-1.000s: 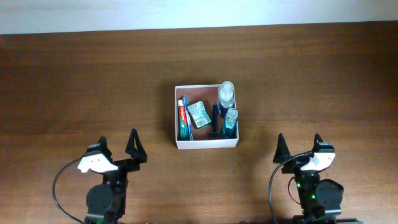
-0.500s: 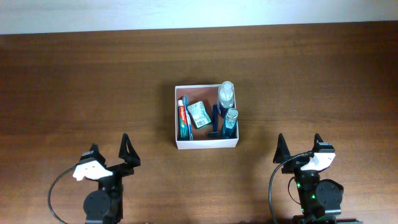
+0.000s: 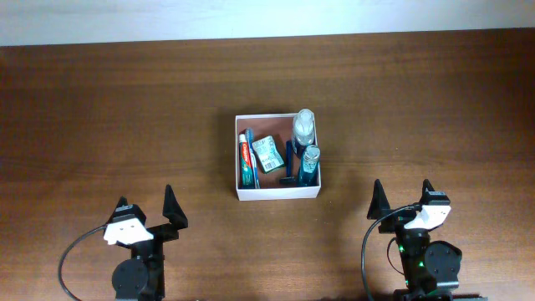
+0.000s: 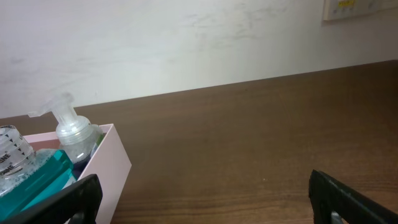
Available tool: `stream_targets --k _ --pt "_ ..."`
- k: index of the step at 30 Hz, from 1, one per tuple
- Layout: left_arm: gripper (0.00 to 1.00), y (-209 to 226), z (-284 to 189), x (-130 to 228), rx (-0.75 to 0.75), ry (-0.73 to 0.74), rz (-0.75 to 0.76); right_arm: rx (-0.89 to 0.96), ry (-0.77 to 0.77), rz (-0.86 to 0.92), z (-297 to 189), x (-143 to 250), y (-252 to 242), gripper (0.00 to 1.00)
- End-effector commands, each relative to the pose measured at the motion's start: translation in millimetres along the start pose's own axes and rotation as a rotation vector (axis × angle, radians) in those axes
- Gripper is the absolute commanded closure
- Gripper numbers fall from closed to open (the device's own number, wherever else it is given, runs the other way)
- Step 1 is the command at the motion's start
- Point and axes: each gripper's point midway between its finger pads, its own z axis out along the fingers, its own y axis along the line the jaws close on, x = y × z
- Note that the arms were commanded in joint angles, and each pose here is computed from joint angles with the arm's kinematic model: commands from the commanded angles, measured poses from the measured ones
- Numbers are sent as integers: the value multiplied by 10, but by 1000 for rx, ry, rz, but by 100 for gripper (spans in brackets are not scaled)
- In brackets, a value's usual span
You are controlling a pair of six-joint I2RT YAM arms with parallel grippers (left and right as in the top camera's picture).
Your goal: Pack container
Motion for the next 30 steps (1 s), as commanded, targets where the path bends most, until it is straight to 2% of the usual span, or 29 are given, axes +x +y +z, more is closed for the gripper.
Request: stream_targets --k 1,30 --pt "1 16 0 10 -5 -4 139 10 -2 0 -3 9 -22 2" --pt "0 -25 -1 20 20 0 163 10 -2 0 -3 9 -22 2"
